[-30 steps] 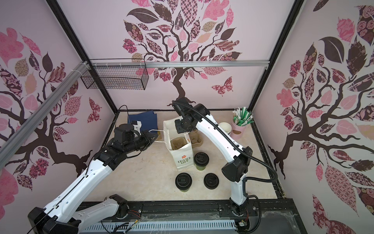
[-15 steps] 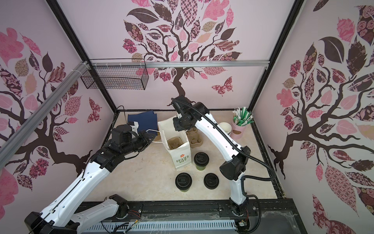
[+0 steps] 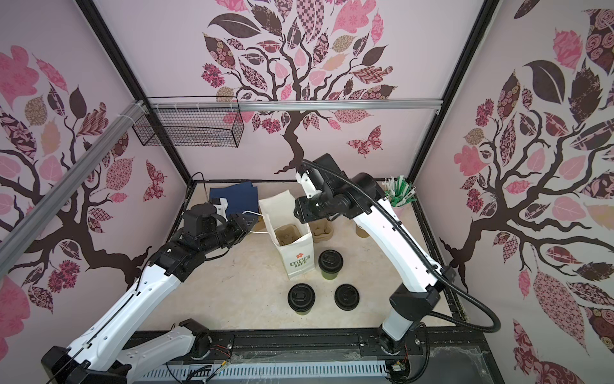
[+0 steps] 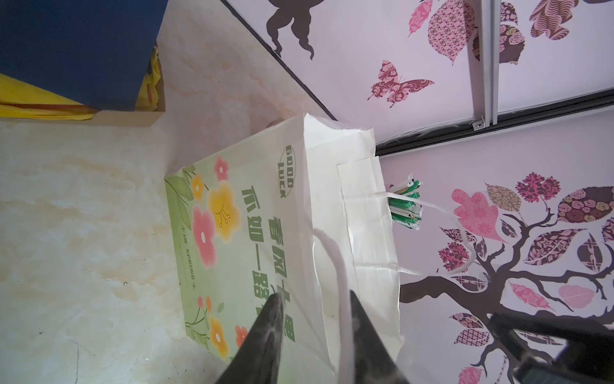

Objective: Pack the takeout coffee
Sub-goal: 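Move the right gripper toward the lidded green cups nearest the robot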

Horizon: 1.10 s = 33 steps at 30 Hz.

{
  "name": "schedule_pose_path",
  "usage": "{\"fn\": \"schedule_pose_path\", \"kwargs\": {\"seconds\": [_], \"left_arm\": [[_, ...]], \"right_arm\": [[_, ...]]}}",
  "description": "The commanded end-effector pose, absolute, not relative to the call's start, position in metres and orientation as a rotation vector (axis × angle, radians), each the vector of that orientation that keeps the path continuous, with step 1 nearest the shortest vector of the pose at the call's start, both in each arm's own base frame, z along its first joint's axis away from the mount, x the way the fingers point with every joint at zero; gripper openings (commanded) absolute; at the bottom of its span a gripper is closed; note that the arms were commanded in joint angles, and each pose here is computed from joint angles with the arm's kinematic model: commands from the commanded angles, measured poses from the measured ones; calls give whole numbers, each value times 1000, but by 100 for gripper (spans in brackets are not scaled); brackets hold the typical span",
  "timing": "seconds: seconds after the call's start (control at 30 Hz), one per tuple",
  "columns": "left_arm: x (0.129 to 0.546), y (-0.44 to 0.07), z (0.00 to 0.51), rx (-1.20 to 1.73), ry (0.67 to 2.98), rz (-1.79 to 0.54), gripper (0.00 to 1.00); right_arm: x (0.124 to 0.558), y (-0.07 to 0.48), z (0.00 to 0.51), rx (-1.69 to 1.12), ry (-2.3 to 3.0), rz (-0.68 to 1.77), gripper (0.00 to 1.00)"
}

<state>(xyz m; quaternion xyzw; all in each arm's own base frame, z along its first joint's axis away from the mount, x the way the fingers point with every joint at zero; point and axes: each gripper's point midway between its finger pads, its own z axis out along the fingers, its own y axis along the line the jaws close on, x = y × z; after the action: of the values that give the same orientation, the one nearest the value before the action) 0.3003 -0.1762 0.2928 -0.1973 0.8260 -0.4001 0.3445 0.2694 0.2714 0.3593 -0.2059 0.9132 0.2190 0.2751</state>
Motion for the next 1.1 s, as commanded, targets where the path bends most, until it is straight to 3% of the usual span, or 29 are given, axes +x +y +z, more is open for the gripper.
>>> {"fn": "schedule_pose_path", "kwargs": {"seconds": [0.0, 0.3, 0.43, 0.73, 1.07], "left_arm": [[302, -177, 311, -464, 2088, -1070, 34], [293, -164, 315, -484, 2076, -1029, 40], [286, -149, 314, -537, 2055, -977, 43], [273, -131, 312, -598, 2039, -925, 50], [267, -127, 308, -615, 2048, -922, 52]], "right_arm": [[227, 258, 340, -677, 2504, 495, 45], [121, 279, 258, -951, 2591, 398, 56], [94, 279, 219, -1037, 2641, 317, 66], [101, 273, 158, -991, 2718, 143, 88], [118, 285, 143, -880, 2730, 118, 87]]}}
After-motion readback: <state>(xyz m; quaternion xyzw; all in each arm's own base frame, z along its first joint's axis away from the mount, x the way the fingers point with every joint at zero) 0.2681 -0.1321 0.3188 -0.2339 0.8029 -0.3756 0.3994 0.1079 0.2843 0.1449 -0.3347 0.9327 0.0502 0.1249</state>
